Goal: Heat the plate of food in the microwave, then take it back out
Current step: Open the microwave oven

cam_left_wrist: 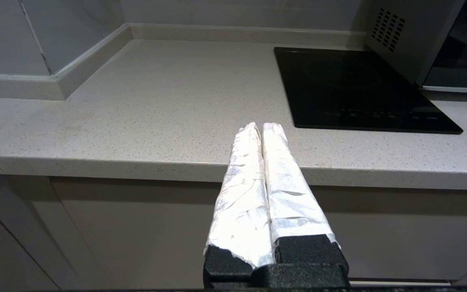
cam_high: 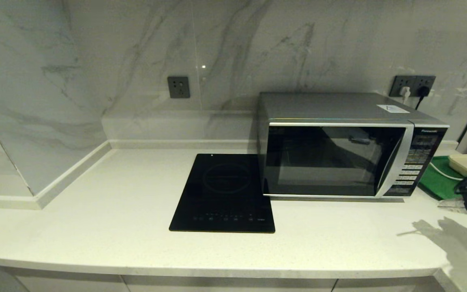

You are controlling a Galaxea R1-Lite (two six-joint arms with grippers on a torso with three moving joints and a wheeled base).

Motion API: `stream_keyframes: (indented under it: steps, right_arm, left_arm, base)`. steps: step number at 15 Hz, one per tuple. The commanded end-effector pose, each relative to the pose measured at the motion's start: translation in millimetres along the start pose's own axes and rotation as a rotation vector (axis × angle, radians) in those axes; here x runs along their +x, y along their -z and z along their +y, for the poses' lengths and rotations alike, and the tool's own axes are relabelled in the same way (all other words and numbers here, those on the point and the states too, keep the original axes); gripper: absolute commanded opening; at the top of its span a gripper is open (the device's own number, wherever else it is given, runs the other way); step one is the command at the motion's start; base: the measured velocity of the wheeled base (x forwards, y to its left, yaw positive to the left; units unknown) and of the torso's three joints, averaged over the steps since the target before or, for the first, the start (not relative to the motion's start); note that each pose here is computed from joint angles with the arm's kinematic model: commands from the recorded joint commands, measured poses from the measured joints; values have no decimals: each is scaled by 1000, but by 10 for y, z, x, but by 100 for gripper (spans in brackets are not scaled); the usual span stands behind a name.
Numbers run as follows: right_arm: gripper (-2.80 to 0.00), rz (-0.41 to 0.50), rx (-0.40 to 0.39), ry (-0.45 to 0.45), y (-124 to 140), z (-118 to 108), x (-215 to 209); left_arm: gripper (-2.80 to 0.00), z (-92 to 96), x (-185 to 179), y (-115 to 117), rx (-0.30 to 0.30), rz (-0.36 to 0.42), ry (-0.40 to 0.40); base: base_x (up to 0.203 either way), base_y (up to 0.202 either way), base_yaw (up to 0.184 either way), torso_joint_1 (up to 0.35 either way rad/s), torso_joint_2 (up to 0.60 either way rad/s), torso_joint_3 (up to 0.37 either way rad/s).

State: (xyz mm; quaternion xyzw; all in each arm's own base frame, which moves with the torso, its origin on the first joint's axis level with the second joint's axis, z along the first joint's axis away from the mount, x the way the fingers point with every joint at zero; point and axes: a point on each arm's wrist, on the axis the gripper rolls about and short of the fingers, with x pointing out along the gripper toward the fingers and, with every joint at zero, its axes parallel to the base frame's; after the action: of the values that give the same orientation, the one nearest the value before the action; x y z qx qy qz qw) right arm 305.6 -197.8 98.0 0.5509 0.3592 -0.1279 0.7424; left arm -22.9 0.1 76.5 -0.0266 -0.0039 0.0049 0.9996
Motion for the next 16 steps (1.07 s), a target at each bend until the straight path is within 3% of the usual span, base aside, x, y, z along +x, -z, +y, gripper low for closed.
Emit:
stream_keyframes:
  steps: [1, 3, 6, 11, 16]
  right_arm:
    - [-280, 42, -7, -10, -102, -639, 597]
    - [-280, 30, -90, -43, -135, -825, 795]
    - [-280, 58, -139, -99, -166, -832, 864]
    - [-280, 47, -192, -144, -179, -593, 802]
    - [-280, 70, -272, -189, -137, -280, 1015]
  left_arm:
    - [-280, 0, 0, 0, 0, 0, -1]
    - [-280, 0, 0, 0, 0, 0, -1]
    - [-280, 0, 0, 0, 0, 0, -1]
    - [-280, 0, 0, 0, 0, 0, -1]
    - [-280, 0, 0, 0, 0, 0, -1]
  base:
    - [0, 0, 0, 0, 0, 0]
    - [0, 0, 0, 0, 0, 0]
    - [0, 0, 0, 0, 0, 0]
    - [0, 0, 0, 0, 0, 0]
    - [0, 0, 0, 0, 0, 0]
